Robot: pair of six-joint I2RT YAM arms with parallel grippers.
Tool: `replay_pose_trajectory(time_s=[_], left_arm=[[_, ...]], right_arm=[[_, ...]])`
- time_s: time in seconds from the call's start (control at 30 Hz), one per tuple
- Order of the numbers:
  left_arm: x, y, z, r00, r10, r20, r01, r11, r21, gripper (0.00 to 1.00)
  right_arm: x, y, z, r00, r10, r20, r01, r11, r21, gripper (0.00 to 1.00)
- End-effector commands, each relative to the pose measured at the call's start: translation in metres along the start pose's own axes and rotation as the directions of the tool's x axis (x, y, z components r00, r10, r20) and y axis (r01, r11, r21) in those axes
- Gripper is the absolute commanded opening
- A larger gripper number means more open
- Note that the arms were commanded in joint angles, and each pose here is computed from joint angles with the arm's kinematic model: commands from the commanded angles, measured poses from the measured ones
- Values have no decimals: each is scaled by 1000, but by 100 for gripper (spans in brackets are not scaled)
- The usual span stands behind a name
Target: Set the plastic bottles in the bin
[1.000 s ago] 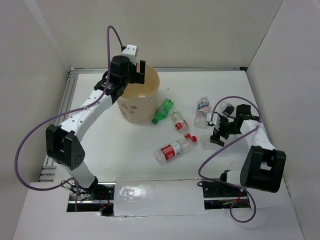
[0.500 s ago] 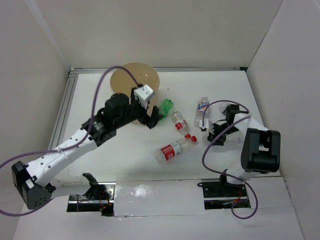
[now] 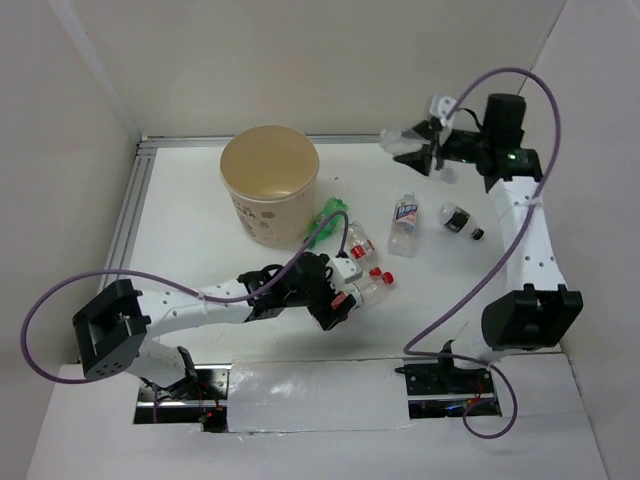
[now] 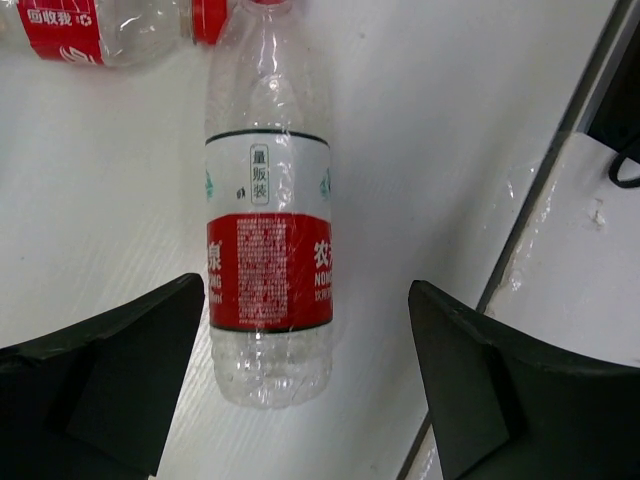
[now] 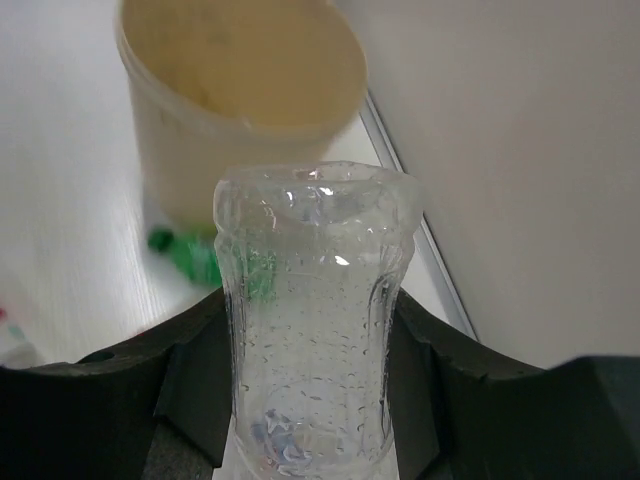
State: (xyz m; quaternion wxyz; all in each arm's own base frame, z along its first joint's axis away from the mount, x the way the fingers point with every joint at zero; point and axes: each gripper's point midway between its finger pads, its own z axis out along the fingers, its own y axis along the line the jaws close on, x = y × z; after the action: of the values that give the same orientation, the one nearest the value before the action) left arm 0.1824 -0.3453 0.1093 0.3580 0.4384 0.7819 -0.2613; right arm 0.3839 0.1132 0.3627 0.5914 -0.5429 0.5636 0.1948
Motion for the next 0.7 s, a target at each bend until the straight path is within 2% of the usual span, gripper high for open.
replay_pose_trajectory(time_s=[0.0,0.07,0.1,0.17,0.2,0.27,0.3,0.47,0.53,0.6,0.63,0.67], left_arm=[[-25,-2,16,995,27,97,-23,999,-37,95],[-13,-2,27,997,30,64,-25,997,-74,95],[-10,2,29,998,21,56,-16,995,-96,95],[-2,2,34,999,24,36,-19,991,-131,95],[-5,5,34,999,14,50,-6,989,-147,95],[-2,4,35,999,26,43,-18,985,-173,95],[-3,6,35,999,14,47,-5,982,-186,95],[8,7,39,1000,0,25,5,977,-212,95],[13,12,39,1000,1,10,1,971,-238,95],[14,14,43,1000,2,3,-1,969,-248,95],[17,14,45,1000,2,-6,-3,968,-249,95],[15,16,46,1000,2,-5,-3,966,-258,95]], right_arm=[[-88,8,65,948,157,277,-112,979,-170,20],[-113,2,101,939,133,317,-72,977,-200,21],[-132,18,123,929,126,347,-34,965,-258,21],[-133,20,161,921,174,348,-65,951,-302,21],[-166,26,168,905,125,406,10,950,-313,21],[-163,30,198,904,144,401,2,940,-342,23],[-184,34,201,890,126,438,38,937,-348,23],[-169,47,241,885,192,424,-10,918,-396,27],[-155,54,255,887,239,394,-54,903,-426,37],[-145,59,267,890,256,377,-73,896,-437,58],[-138,63,269,894,277,351,-99,888,-449,83],[-135,62,270,897,276,344,-105,891,-442,85]])
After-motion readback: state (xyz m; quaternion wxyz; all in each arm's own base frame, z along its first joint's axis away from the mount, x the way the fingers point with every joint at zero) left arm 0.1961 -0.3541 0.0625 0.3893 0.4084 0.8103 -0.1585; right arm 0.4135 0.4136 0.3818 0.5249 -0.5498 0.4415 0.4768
